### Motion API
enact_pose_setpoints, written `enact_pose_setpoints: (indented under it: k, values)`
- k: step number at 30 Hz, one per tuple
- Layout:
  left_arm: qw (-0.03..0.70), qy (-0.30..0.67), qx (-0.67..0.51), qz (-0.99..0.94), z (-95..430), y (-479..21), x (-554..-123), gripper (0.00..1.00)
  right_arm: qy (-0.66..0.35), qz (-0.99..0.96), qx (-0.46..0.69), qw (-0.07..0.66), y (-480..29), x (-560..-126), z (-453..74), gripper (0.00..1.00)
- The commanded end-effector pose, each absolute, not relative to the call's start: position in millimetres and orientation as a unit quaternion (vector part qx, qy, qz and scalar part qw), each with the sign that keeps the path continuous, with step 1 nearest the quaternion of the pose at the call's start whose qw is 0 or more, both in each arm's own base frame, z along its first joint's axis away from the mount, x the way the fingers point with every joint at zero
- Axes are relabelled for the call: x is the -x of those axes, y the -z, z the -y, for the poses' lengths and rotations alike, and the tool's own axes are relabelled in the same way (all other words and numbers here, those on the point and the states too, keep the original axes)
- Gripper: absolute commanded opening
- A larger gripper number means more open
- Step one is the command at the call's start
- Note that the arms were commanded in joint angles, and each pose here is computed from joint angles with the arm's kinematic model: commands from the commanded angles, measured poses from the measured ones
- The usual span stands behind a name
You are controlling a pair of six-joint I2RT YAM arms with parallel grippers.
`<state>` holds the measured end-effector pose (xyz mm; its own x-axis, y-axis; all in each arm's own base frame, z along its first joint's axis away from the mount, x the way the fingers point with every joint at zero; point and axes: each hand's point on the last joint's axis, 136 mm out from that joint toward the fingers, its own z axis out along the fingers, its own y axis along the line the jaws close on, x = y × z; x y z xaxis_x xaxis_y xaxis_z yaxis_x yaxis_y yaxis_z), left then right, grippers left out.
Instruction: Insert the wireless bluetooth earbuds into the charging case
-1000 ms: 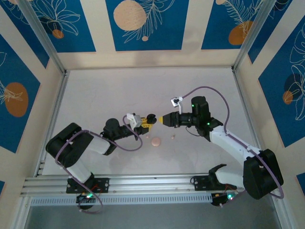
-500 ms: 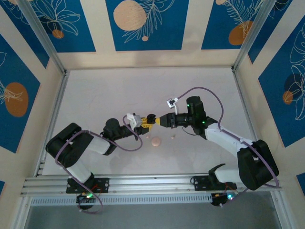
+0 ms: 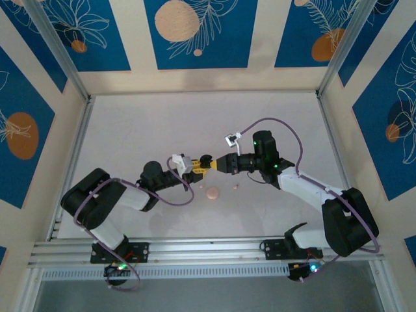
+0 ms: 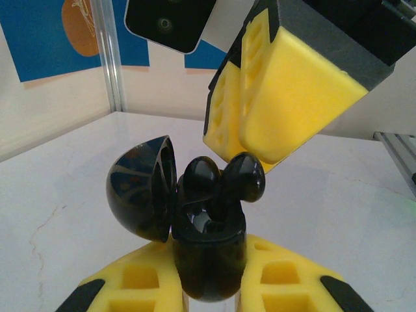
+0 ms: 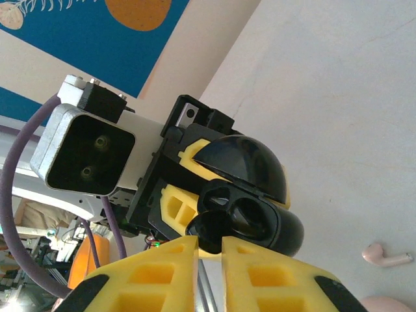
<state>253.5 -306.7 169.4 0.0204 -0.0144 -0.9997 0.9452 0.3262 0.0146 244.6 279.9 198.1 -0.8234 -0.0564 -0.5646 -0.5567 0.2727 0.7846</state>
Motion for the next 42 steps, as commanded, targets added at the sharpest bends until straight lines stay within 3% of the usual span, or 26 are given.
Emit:
enact_pose_setpoints:
  k: [1,29,42]
  values:
    - [0.603,0.420,-0.420,-0.533,308.3,-188.0,-242.9,0.11,-0.580,-0.754,0.216,0.221,-211.2,-245.5,-287.2,0.16]
    - [0.603,0.416,-0.417,-0.539,306.7,-187.0,-244.1,0.11,-0.579,-0.753,0.226,0.217,-213.3,-244.8,-298.0,0.14]
    - [0.602,0.407,-0.417,-0.546,305.5,-185.3,-245.7,0.11,-0.560,-0.761,0.236,0.227,-218.1,-242.0,-301.7,0.23]
